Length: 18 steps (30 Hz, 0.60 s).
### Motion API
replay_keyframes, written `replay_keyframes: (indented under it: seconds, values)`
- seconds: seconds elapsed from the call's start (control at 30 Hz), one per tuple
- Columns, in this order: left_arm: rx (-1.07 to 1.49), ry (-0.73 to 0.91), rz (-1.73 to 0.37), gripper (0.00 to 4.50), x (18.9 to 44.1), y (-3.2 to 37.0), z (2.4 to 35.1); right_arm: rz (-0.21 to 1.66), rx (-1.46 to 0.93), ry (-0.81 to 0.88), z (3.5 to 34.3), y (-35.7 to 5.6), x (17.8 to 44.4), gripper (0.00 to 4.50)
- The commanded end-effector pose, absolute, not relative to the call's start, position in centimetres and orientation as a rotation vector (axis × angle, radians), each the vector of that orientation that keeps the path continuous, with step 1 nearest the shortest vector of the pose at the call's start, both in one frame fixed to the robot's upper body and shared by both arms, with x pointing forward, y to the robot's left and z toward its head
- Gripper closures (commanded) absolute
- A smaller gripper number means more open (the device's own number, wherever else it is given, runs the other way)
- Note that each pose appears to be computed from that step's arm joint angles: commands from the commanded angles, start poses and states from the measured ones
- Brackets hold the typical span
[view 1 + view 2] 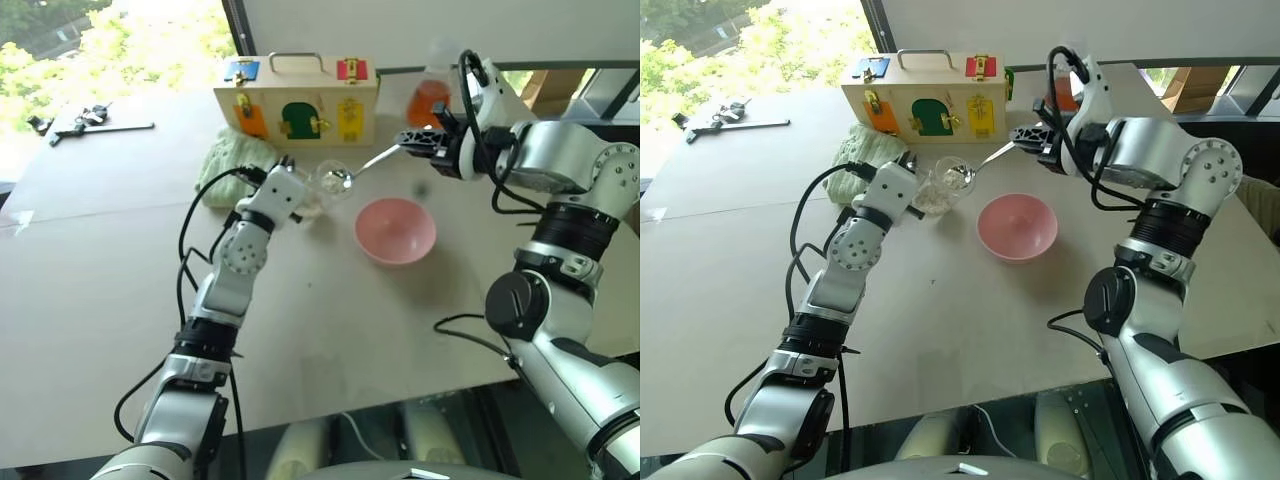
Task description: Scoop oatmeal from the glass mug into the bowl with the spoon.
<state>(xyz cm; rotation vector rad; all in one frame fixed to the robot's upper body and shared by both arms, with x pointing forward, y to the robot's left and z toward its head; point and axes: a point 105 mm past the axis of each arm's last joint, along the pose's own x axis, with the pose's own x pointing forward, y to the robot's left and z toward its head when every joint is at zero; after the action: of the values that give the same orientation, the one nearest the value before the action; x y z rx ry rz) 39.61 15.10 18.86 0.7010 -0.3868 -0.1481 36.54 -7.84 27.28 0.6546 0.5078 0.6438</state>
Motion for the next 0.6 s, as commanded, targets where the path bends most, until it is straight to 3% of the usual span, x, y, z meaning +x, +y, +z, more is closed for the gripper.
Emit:
replay_keyframes:
  seconds: [0.03, 0.6]
  values:
    - [0.665, -0.452, -0.148, 4.45, 39.05, 14.75, 20.14, 0.643, 0.703, 0.469, 28.8, -8.05, 36.05, 4.5]
    - [0.664, -0.46, -0.169, 4.45, 38.94, 14.4, 19.8, 0.561, 0.774, 0.488, 29.31, -8.78, 35.57, 4.5]
